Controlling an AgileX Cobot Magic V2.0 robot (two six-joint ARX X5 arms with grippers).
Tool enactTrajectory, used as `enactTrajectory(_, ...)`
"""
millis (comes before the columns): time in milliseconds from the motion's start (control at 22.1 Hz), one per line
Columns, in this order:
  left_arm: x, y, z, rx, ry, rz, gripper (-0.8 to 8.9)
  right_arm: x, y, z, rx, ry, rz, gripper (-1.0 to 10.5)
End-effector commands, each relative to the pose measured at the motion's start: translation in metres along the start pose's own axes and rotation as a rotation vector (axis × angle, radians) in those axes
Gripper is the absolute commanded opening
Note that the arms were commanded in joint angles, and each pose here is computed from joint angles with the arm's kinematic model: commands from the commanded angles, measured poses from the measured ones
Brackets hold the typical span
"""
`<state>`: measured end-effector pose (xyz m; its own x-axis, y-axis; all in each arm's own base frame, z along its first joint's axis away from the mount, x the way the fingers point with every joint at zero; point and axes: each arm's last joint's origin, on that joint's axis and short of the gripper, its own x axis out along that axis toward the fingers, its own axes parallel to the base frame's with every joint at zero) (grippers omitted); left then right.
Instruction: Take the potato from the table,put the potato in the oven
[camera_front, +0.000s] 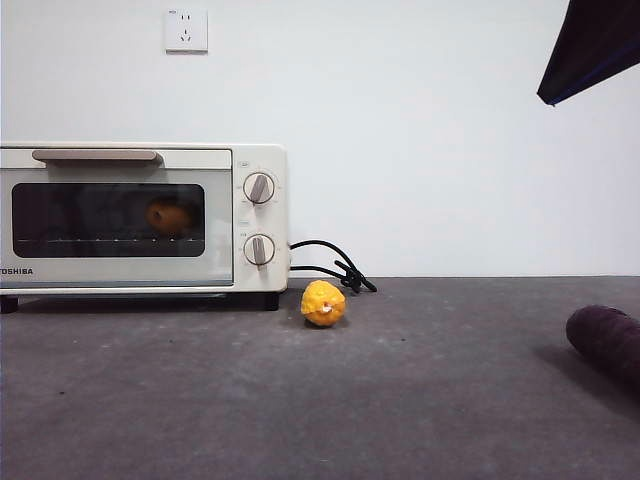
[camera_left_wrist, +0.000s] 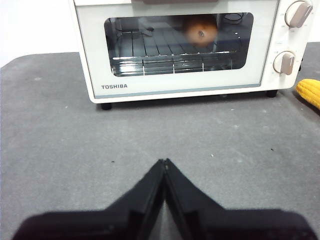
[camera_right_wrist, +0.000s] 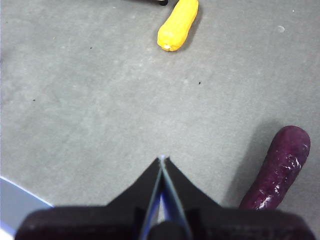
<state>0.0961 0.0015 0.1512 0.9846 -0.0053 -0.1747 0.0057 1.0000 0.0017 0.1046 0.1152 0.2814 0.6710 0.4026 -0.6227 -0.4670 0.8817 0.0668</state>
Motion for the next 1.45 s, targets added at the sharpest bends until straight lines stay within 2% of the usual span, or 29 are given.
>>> enactTrajectory(45,0.001,0.0,-0.002,-0.006,0.0,-0.006,-0.04,0.002,0.0,-0.003,0.006,0.006,-0.007,0.0)
enactTrajectory(227,0.001,0.0,-0.002,-0.006,0.0,-0.006,-0.04,0.001,-0.002,-0.002,0.011,-0.003,-0.01,0.0)
enactTrajectory(363,0.001,0.0,-0.002,-0.006,0.001,-0.006,-0.04,-0.012,-0.014,0.0,-0.066,-0.074,-0.065,0.0)
enactTrajectory(498,0.001,0.0,-0.002,-0.006,0.005,-0.006,-0.04,-0.035,-0.037,0.001,-0.144,-0.231,-0.161,0.0)
enactTrajectory(544,0.001,0.0,-0.003,-0.006,0.006,-0.006,-0.04,-0.04,-0.045,-0.001,-0.136,-0.299,-0.196,0.0)
enactTrajectory(725,0.001,0.0,-0.003,-0.006,0.006,-0.006,-0.04,-0.045,-0.075,-0.027,0.009,-0.55,-0.418,0.0)
enactTrajectory(770,0.001,0.0,-0.003,-0.006,0.006,-0.006,-0.04,-0.043,-0.08,-0.033,0.023,-0.598,-0.447,0.0)
enactTrajectory(906,0.001,0.0,-0.003,-0.006,0.006,-0.006,-0.04,-0.033,-0.089,-0.047,0.016,-0.672,-0.435,0.0)
enactTrajectory(1133,0.001,0.0,-0.003,-0.006,0.006,-0.006,-0.04,-0.015,-0.096,-0.066,-0.003,-0.651,-0.376,0.0)
enactTrajectory(1450,0.001,0.0,-0.003,-0.006,0.006,-0.006,-0.04,0.005,-0.107,-0.088,0.039,-0.605,-0.42,0.0)
